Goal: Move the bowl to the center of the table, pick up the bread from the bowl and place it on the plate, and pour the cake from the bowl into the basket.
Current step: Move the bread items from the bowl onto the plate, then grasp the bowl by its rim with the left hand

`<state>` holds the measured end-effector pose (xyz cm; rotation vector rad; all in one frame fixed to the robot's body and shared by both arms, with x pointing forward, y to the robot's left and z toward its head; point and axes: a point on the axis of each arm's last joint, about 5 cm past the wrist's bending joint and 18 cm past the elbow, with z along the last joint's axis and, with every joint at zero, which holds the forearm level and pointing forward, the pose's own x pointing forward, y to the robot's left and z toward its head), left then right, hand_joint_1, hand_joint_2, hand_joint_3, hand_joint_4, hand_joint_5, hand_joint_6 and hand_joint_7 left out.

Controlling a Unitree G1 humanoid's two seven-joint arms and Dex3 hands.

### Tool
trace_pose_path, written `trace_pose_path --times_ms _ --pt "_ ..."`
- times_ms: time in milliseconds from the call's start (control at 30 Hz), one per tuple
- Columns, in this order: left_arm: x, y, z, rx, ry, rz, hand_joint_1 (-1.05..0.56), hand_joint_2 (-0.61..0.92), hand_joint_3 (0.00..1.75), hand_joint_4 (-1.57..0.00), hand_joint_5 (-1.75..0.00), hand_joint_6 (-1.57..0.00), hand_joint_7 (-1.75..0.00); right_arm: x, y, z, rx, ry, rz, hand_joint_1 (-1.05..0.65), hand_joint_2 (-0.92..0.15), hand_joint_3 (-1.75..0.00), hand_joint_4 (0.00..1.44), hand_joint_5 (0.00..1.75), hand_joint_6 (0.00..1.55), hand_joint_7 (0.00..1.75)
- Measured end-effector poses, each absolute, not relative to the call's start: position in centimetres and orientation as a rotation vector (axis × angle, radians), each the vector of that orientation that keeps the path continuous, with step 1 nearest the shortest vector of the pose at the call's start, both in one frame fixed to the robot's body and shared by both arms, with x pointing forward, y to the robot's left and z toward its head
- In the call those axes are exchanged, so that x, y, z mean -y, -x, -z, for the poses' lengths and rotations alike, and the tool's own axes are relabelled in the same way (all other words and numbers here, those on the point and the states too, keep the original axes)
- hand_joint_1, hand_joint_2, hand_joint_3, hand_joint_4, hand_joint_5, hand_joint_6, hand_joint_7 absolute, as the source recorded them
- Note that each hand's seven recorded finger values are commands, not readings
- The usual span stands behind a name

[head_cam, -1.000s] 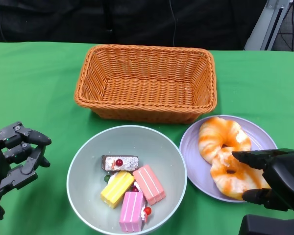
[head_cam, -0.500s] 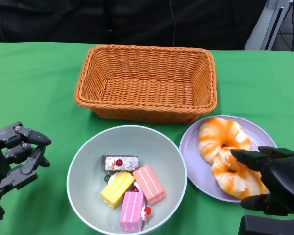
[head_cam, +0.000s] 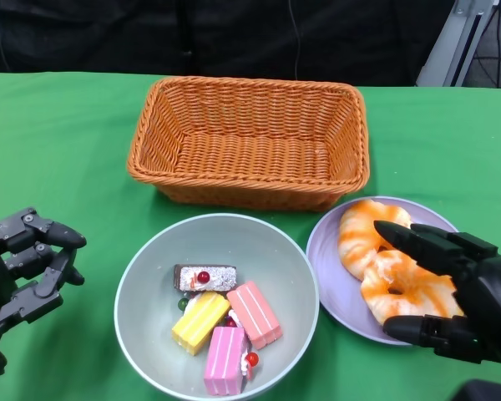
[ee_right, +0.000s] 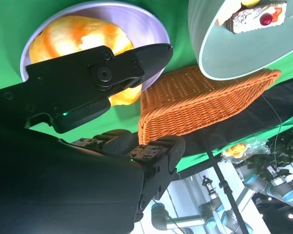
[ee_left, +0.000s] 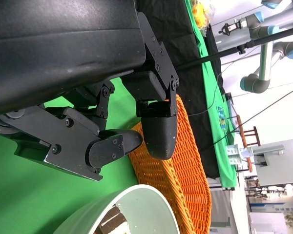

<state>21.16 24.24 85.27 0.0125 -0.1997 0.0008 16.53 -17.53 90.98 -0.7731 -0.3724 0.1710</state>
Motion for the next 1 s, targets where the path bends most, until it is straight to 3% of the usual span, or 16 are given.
trace_pose_path --times_ms 100,233,267,300,367,400,467,533,667,767,867,1000 --pt "-24.6 -21.1 -85.3 0.199 -0.022 0.006 -0.08 0.74 0.70 -0.78 -1.45 -0.84 -1.03 16.7 -15.8 -91.7 0.477 0.526 -0.151 -0.33 -0.91 -0.02 0.63 0.16 0.60 0.08" --pt "-24.9 -21.0 -85.3 0.195 -0.027 -0.003 -0.08 0.75 0.67 -0.78 -1.41 -0.84 -0.99 16.7 -15.7 -91.8 0.497 0.471 -0.149 -0.28 -0.91 -0.04 0.70 0.20 0.65 0.10" --pt "-24.9 -21.0 -85.3 0.197 -0.031 -0.001 -0.08 0.77 0.61 -0.79 -1.30 -0.87 -0.84 16.6 -15.6 -91.8 0.491 0.417 -0.150 -0.19 -0.88 -0.18 0.71 0.47 0.73 0.19" --pt "-25.0 -21.0 -85.4 0.207 -0.042 0.006 -0.07 0.79 0.55 -0.80 -1.22 -0.91 -0.70 16.5 -15.3 -91.8 0.485 0.331 -0.140 -0.14 -0.80 -0.38 0.61 0.82 0.74 0.33" --pt "-25.3 -20.9 -85.7 0.231 -0.073 0.019 -0.11 0.82 0.39 -0.81 -1.09 -0.95 -0.51 15.9 -14.9 -91.9 0.492 0.163 -0.121 -0.06 -0.59 -0.85 0.55 1.19 0.64 0.71" --pt "-25.4 -20.9 -85.8 0.243 -0.085 0.021 -0.13 0.87 0.28 -0.81 -1.03 -0.98 -0.39 15.7 -14.7 -92.0 0.502 0.111 -0.111 -0.03 -0.49 -1.06 0.53 1.32 0.57 0.92" --pt "-25.5 -20.9 -86.0 0.258 -0.101 0.025 -0.14 0.89 0.21 -0.82 -0.99 -1.00 -0.32 15.6 -14.6 -92.1 0.512 0.066 -0.106 -0.02 -0.44 -1.16 0.51 1.38 0.53 1.03" --pt "-25.5 -20.8 -86.1 0.273 -0.119 0.039 -0.21 0.90 0.12 -0.77 -0.86 -0.96 -0.22 15.4 -14.5 -92.1 0.506 0.034 -0.096 -0.01 -0.51 -1.12 0.54 1.48 0.56 1.20" --pt "-25.5 -20.6 -86.6 0.309 -0.173 0.084 -0.28 0.92 0.06 -0.76 -0.65 -0.92 -0.09 15.2 -14.4 -92.4 0.513 -0.001 -0.081 -0.03 -0.60 -1.02 0.58 1.56 0.60 1.34" --pt "-25.6 -20.5 -87.0 0.332 -0.208 0.105 -0.31 0.92 0.06 -0.77 -0.59 -0.91 -0.07 15.3 -14.5 -92.4 0.502 -0.002 -0.071 -0.04 -0.62 -0.99 0.58 1.57 0.60 1.36" --pt "-25.8 -20.2 -87.7 0.360 -0.320 0.181 -0.49 0.92 0.11 -0.61 -0.18 -0.68 -0.01 15.4 -14.5 -92.4 0.498 -0.002 -0.065 -0.04 -0.60 -0.99 0.60 1.60 0.61 1.37" --pt "-26.5 -19.9 -89.8 0.463 -0.570 0.350 -0.57 0.92 0.13 -0.54 -0.07 -0.58 0.00 15.4 -14.6 -92.4 0.491 -0.002 -0.060 -0.04 -0.58 -1.01 0.61 1.62 0.61 1.37"
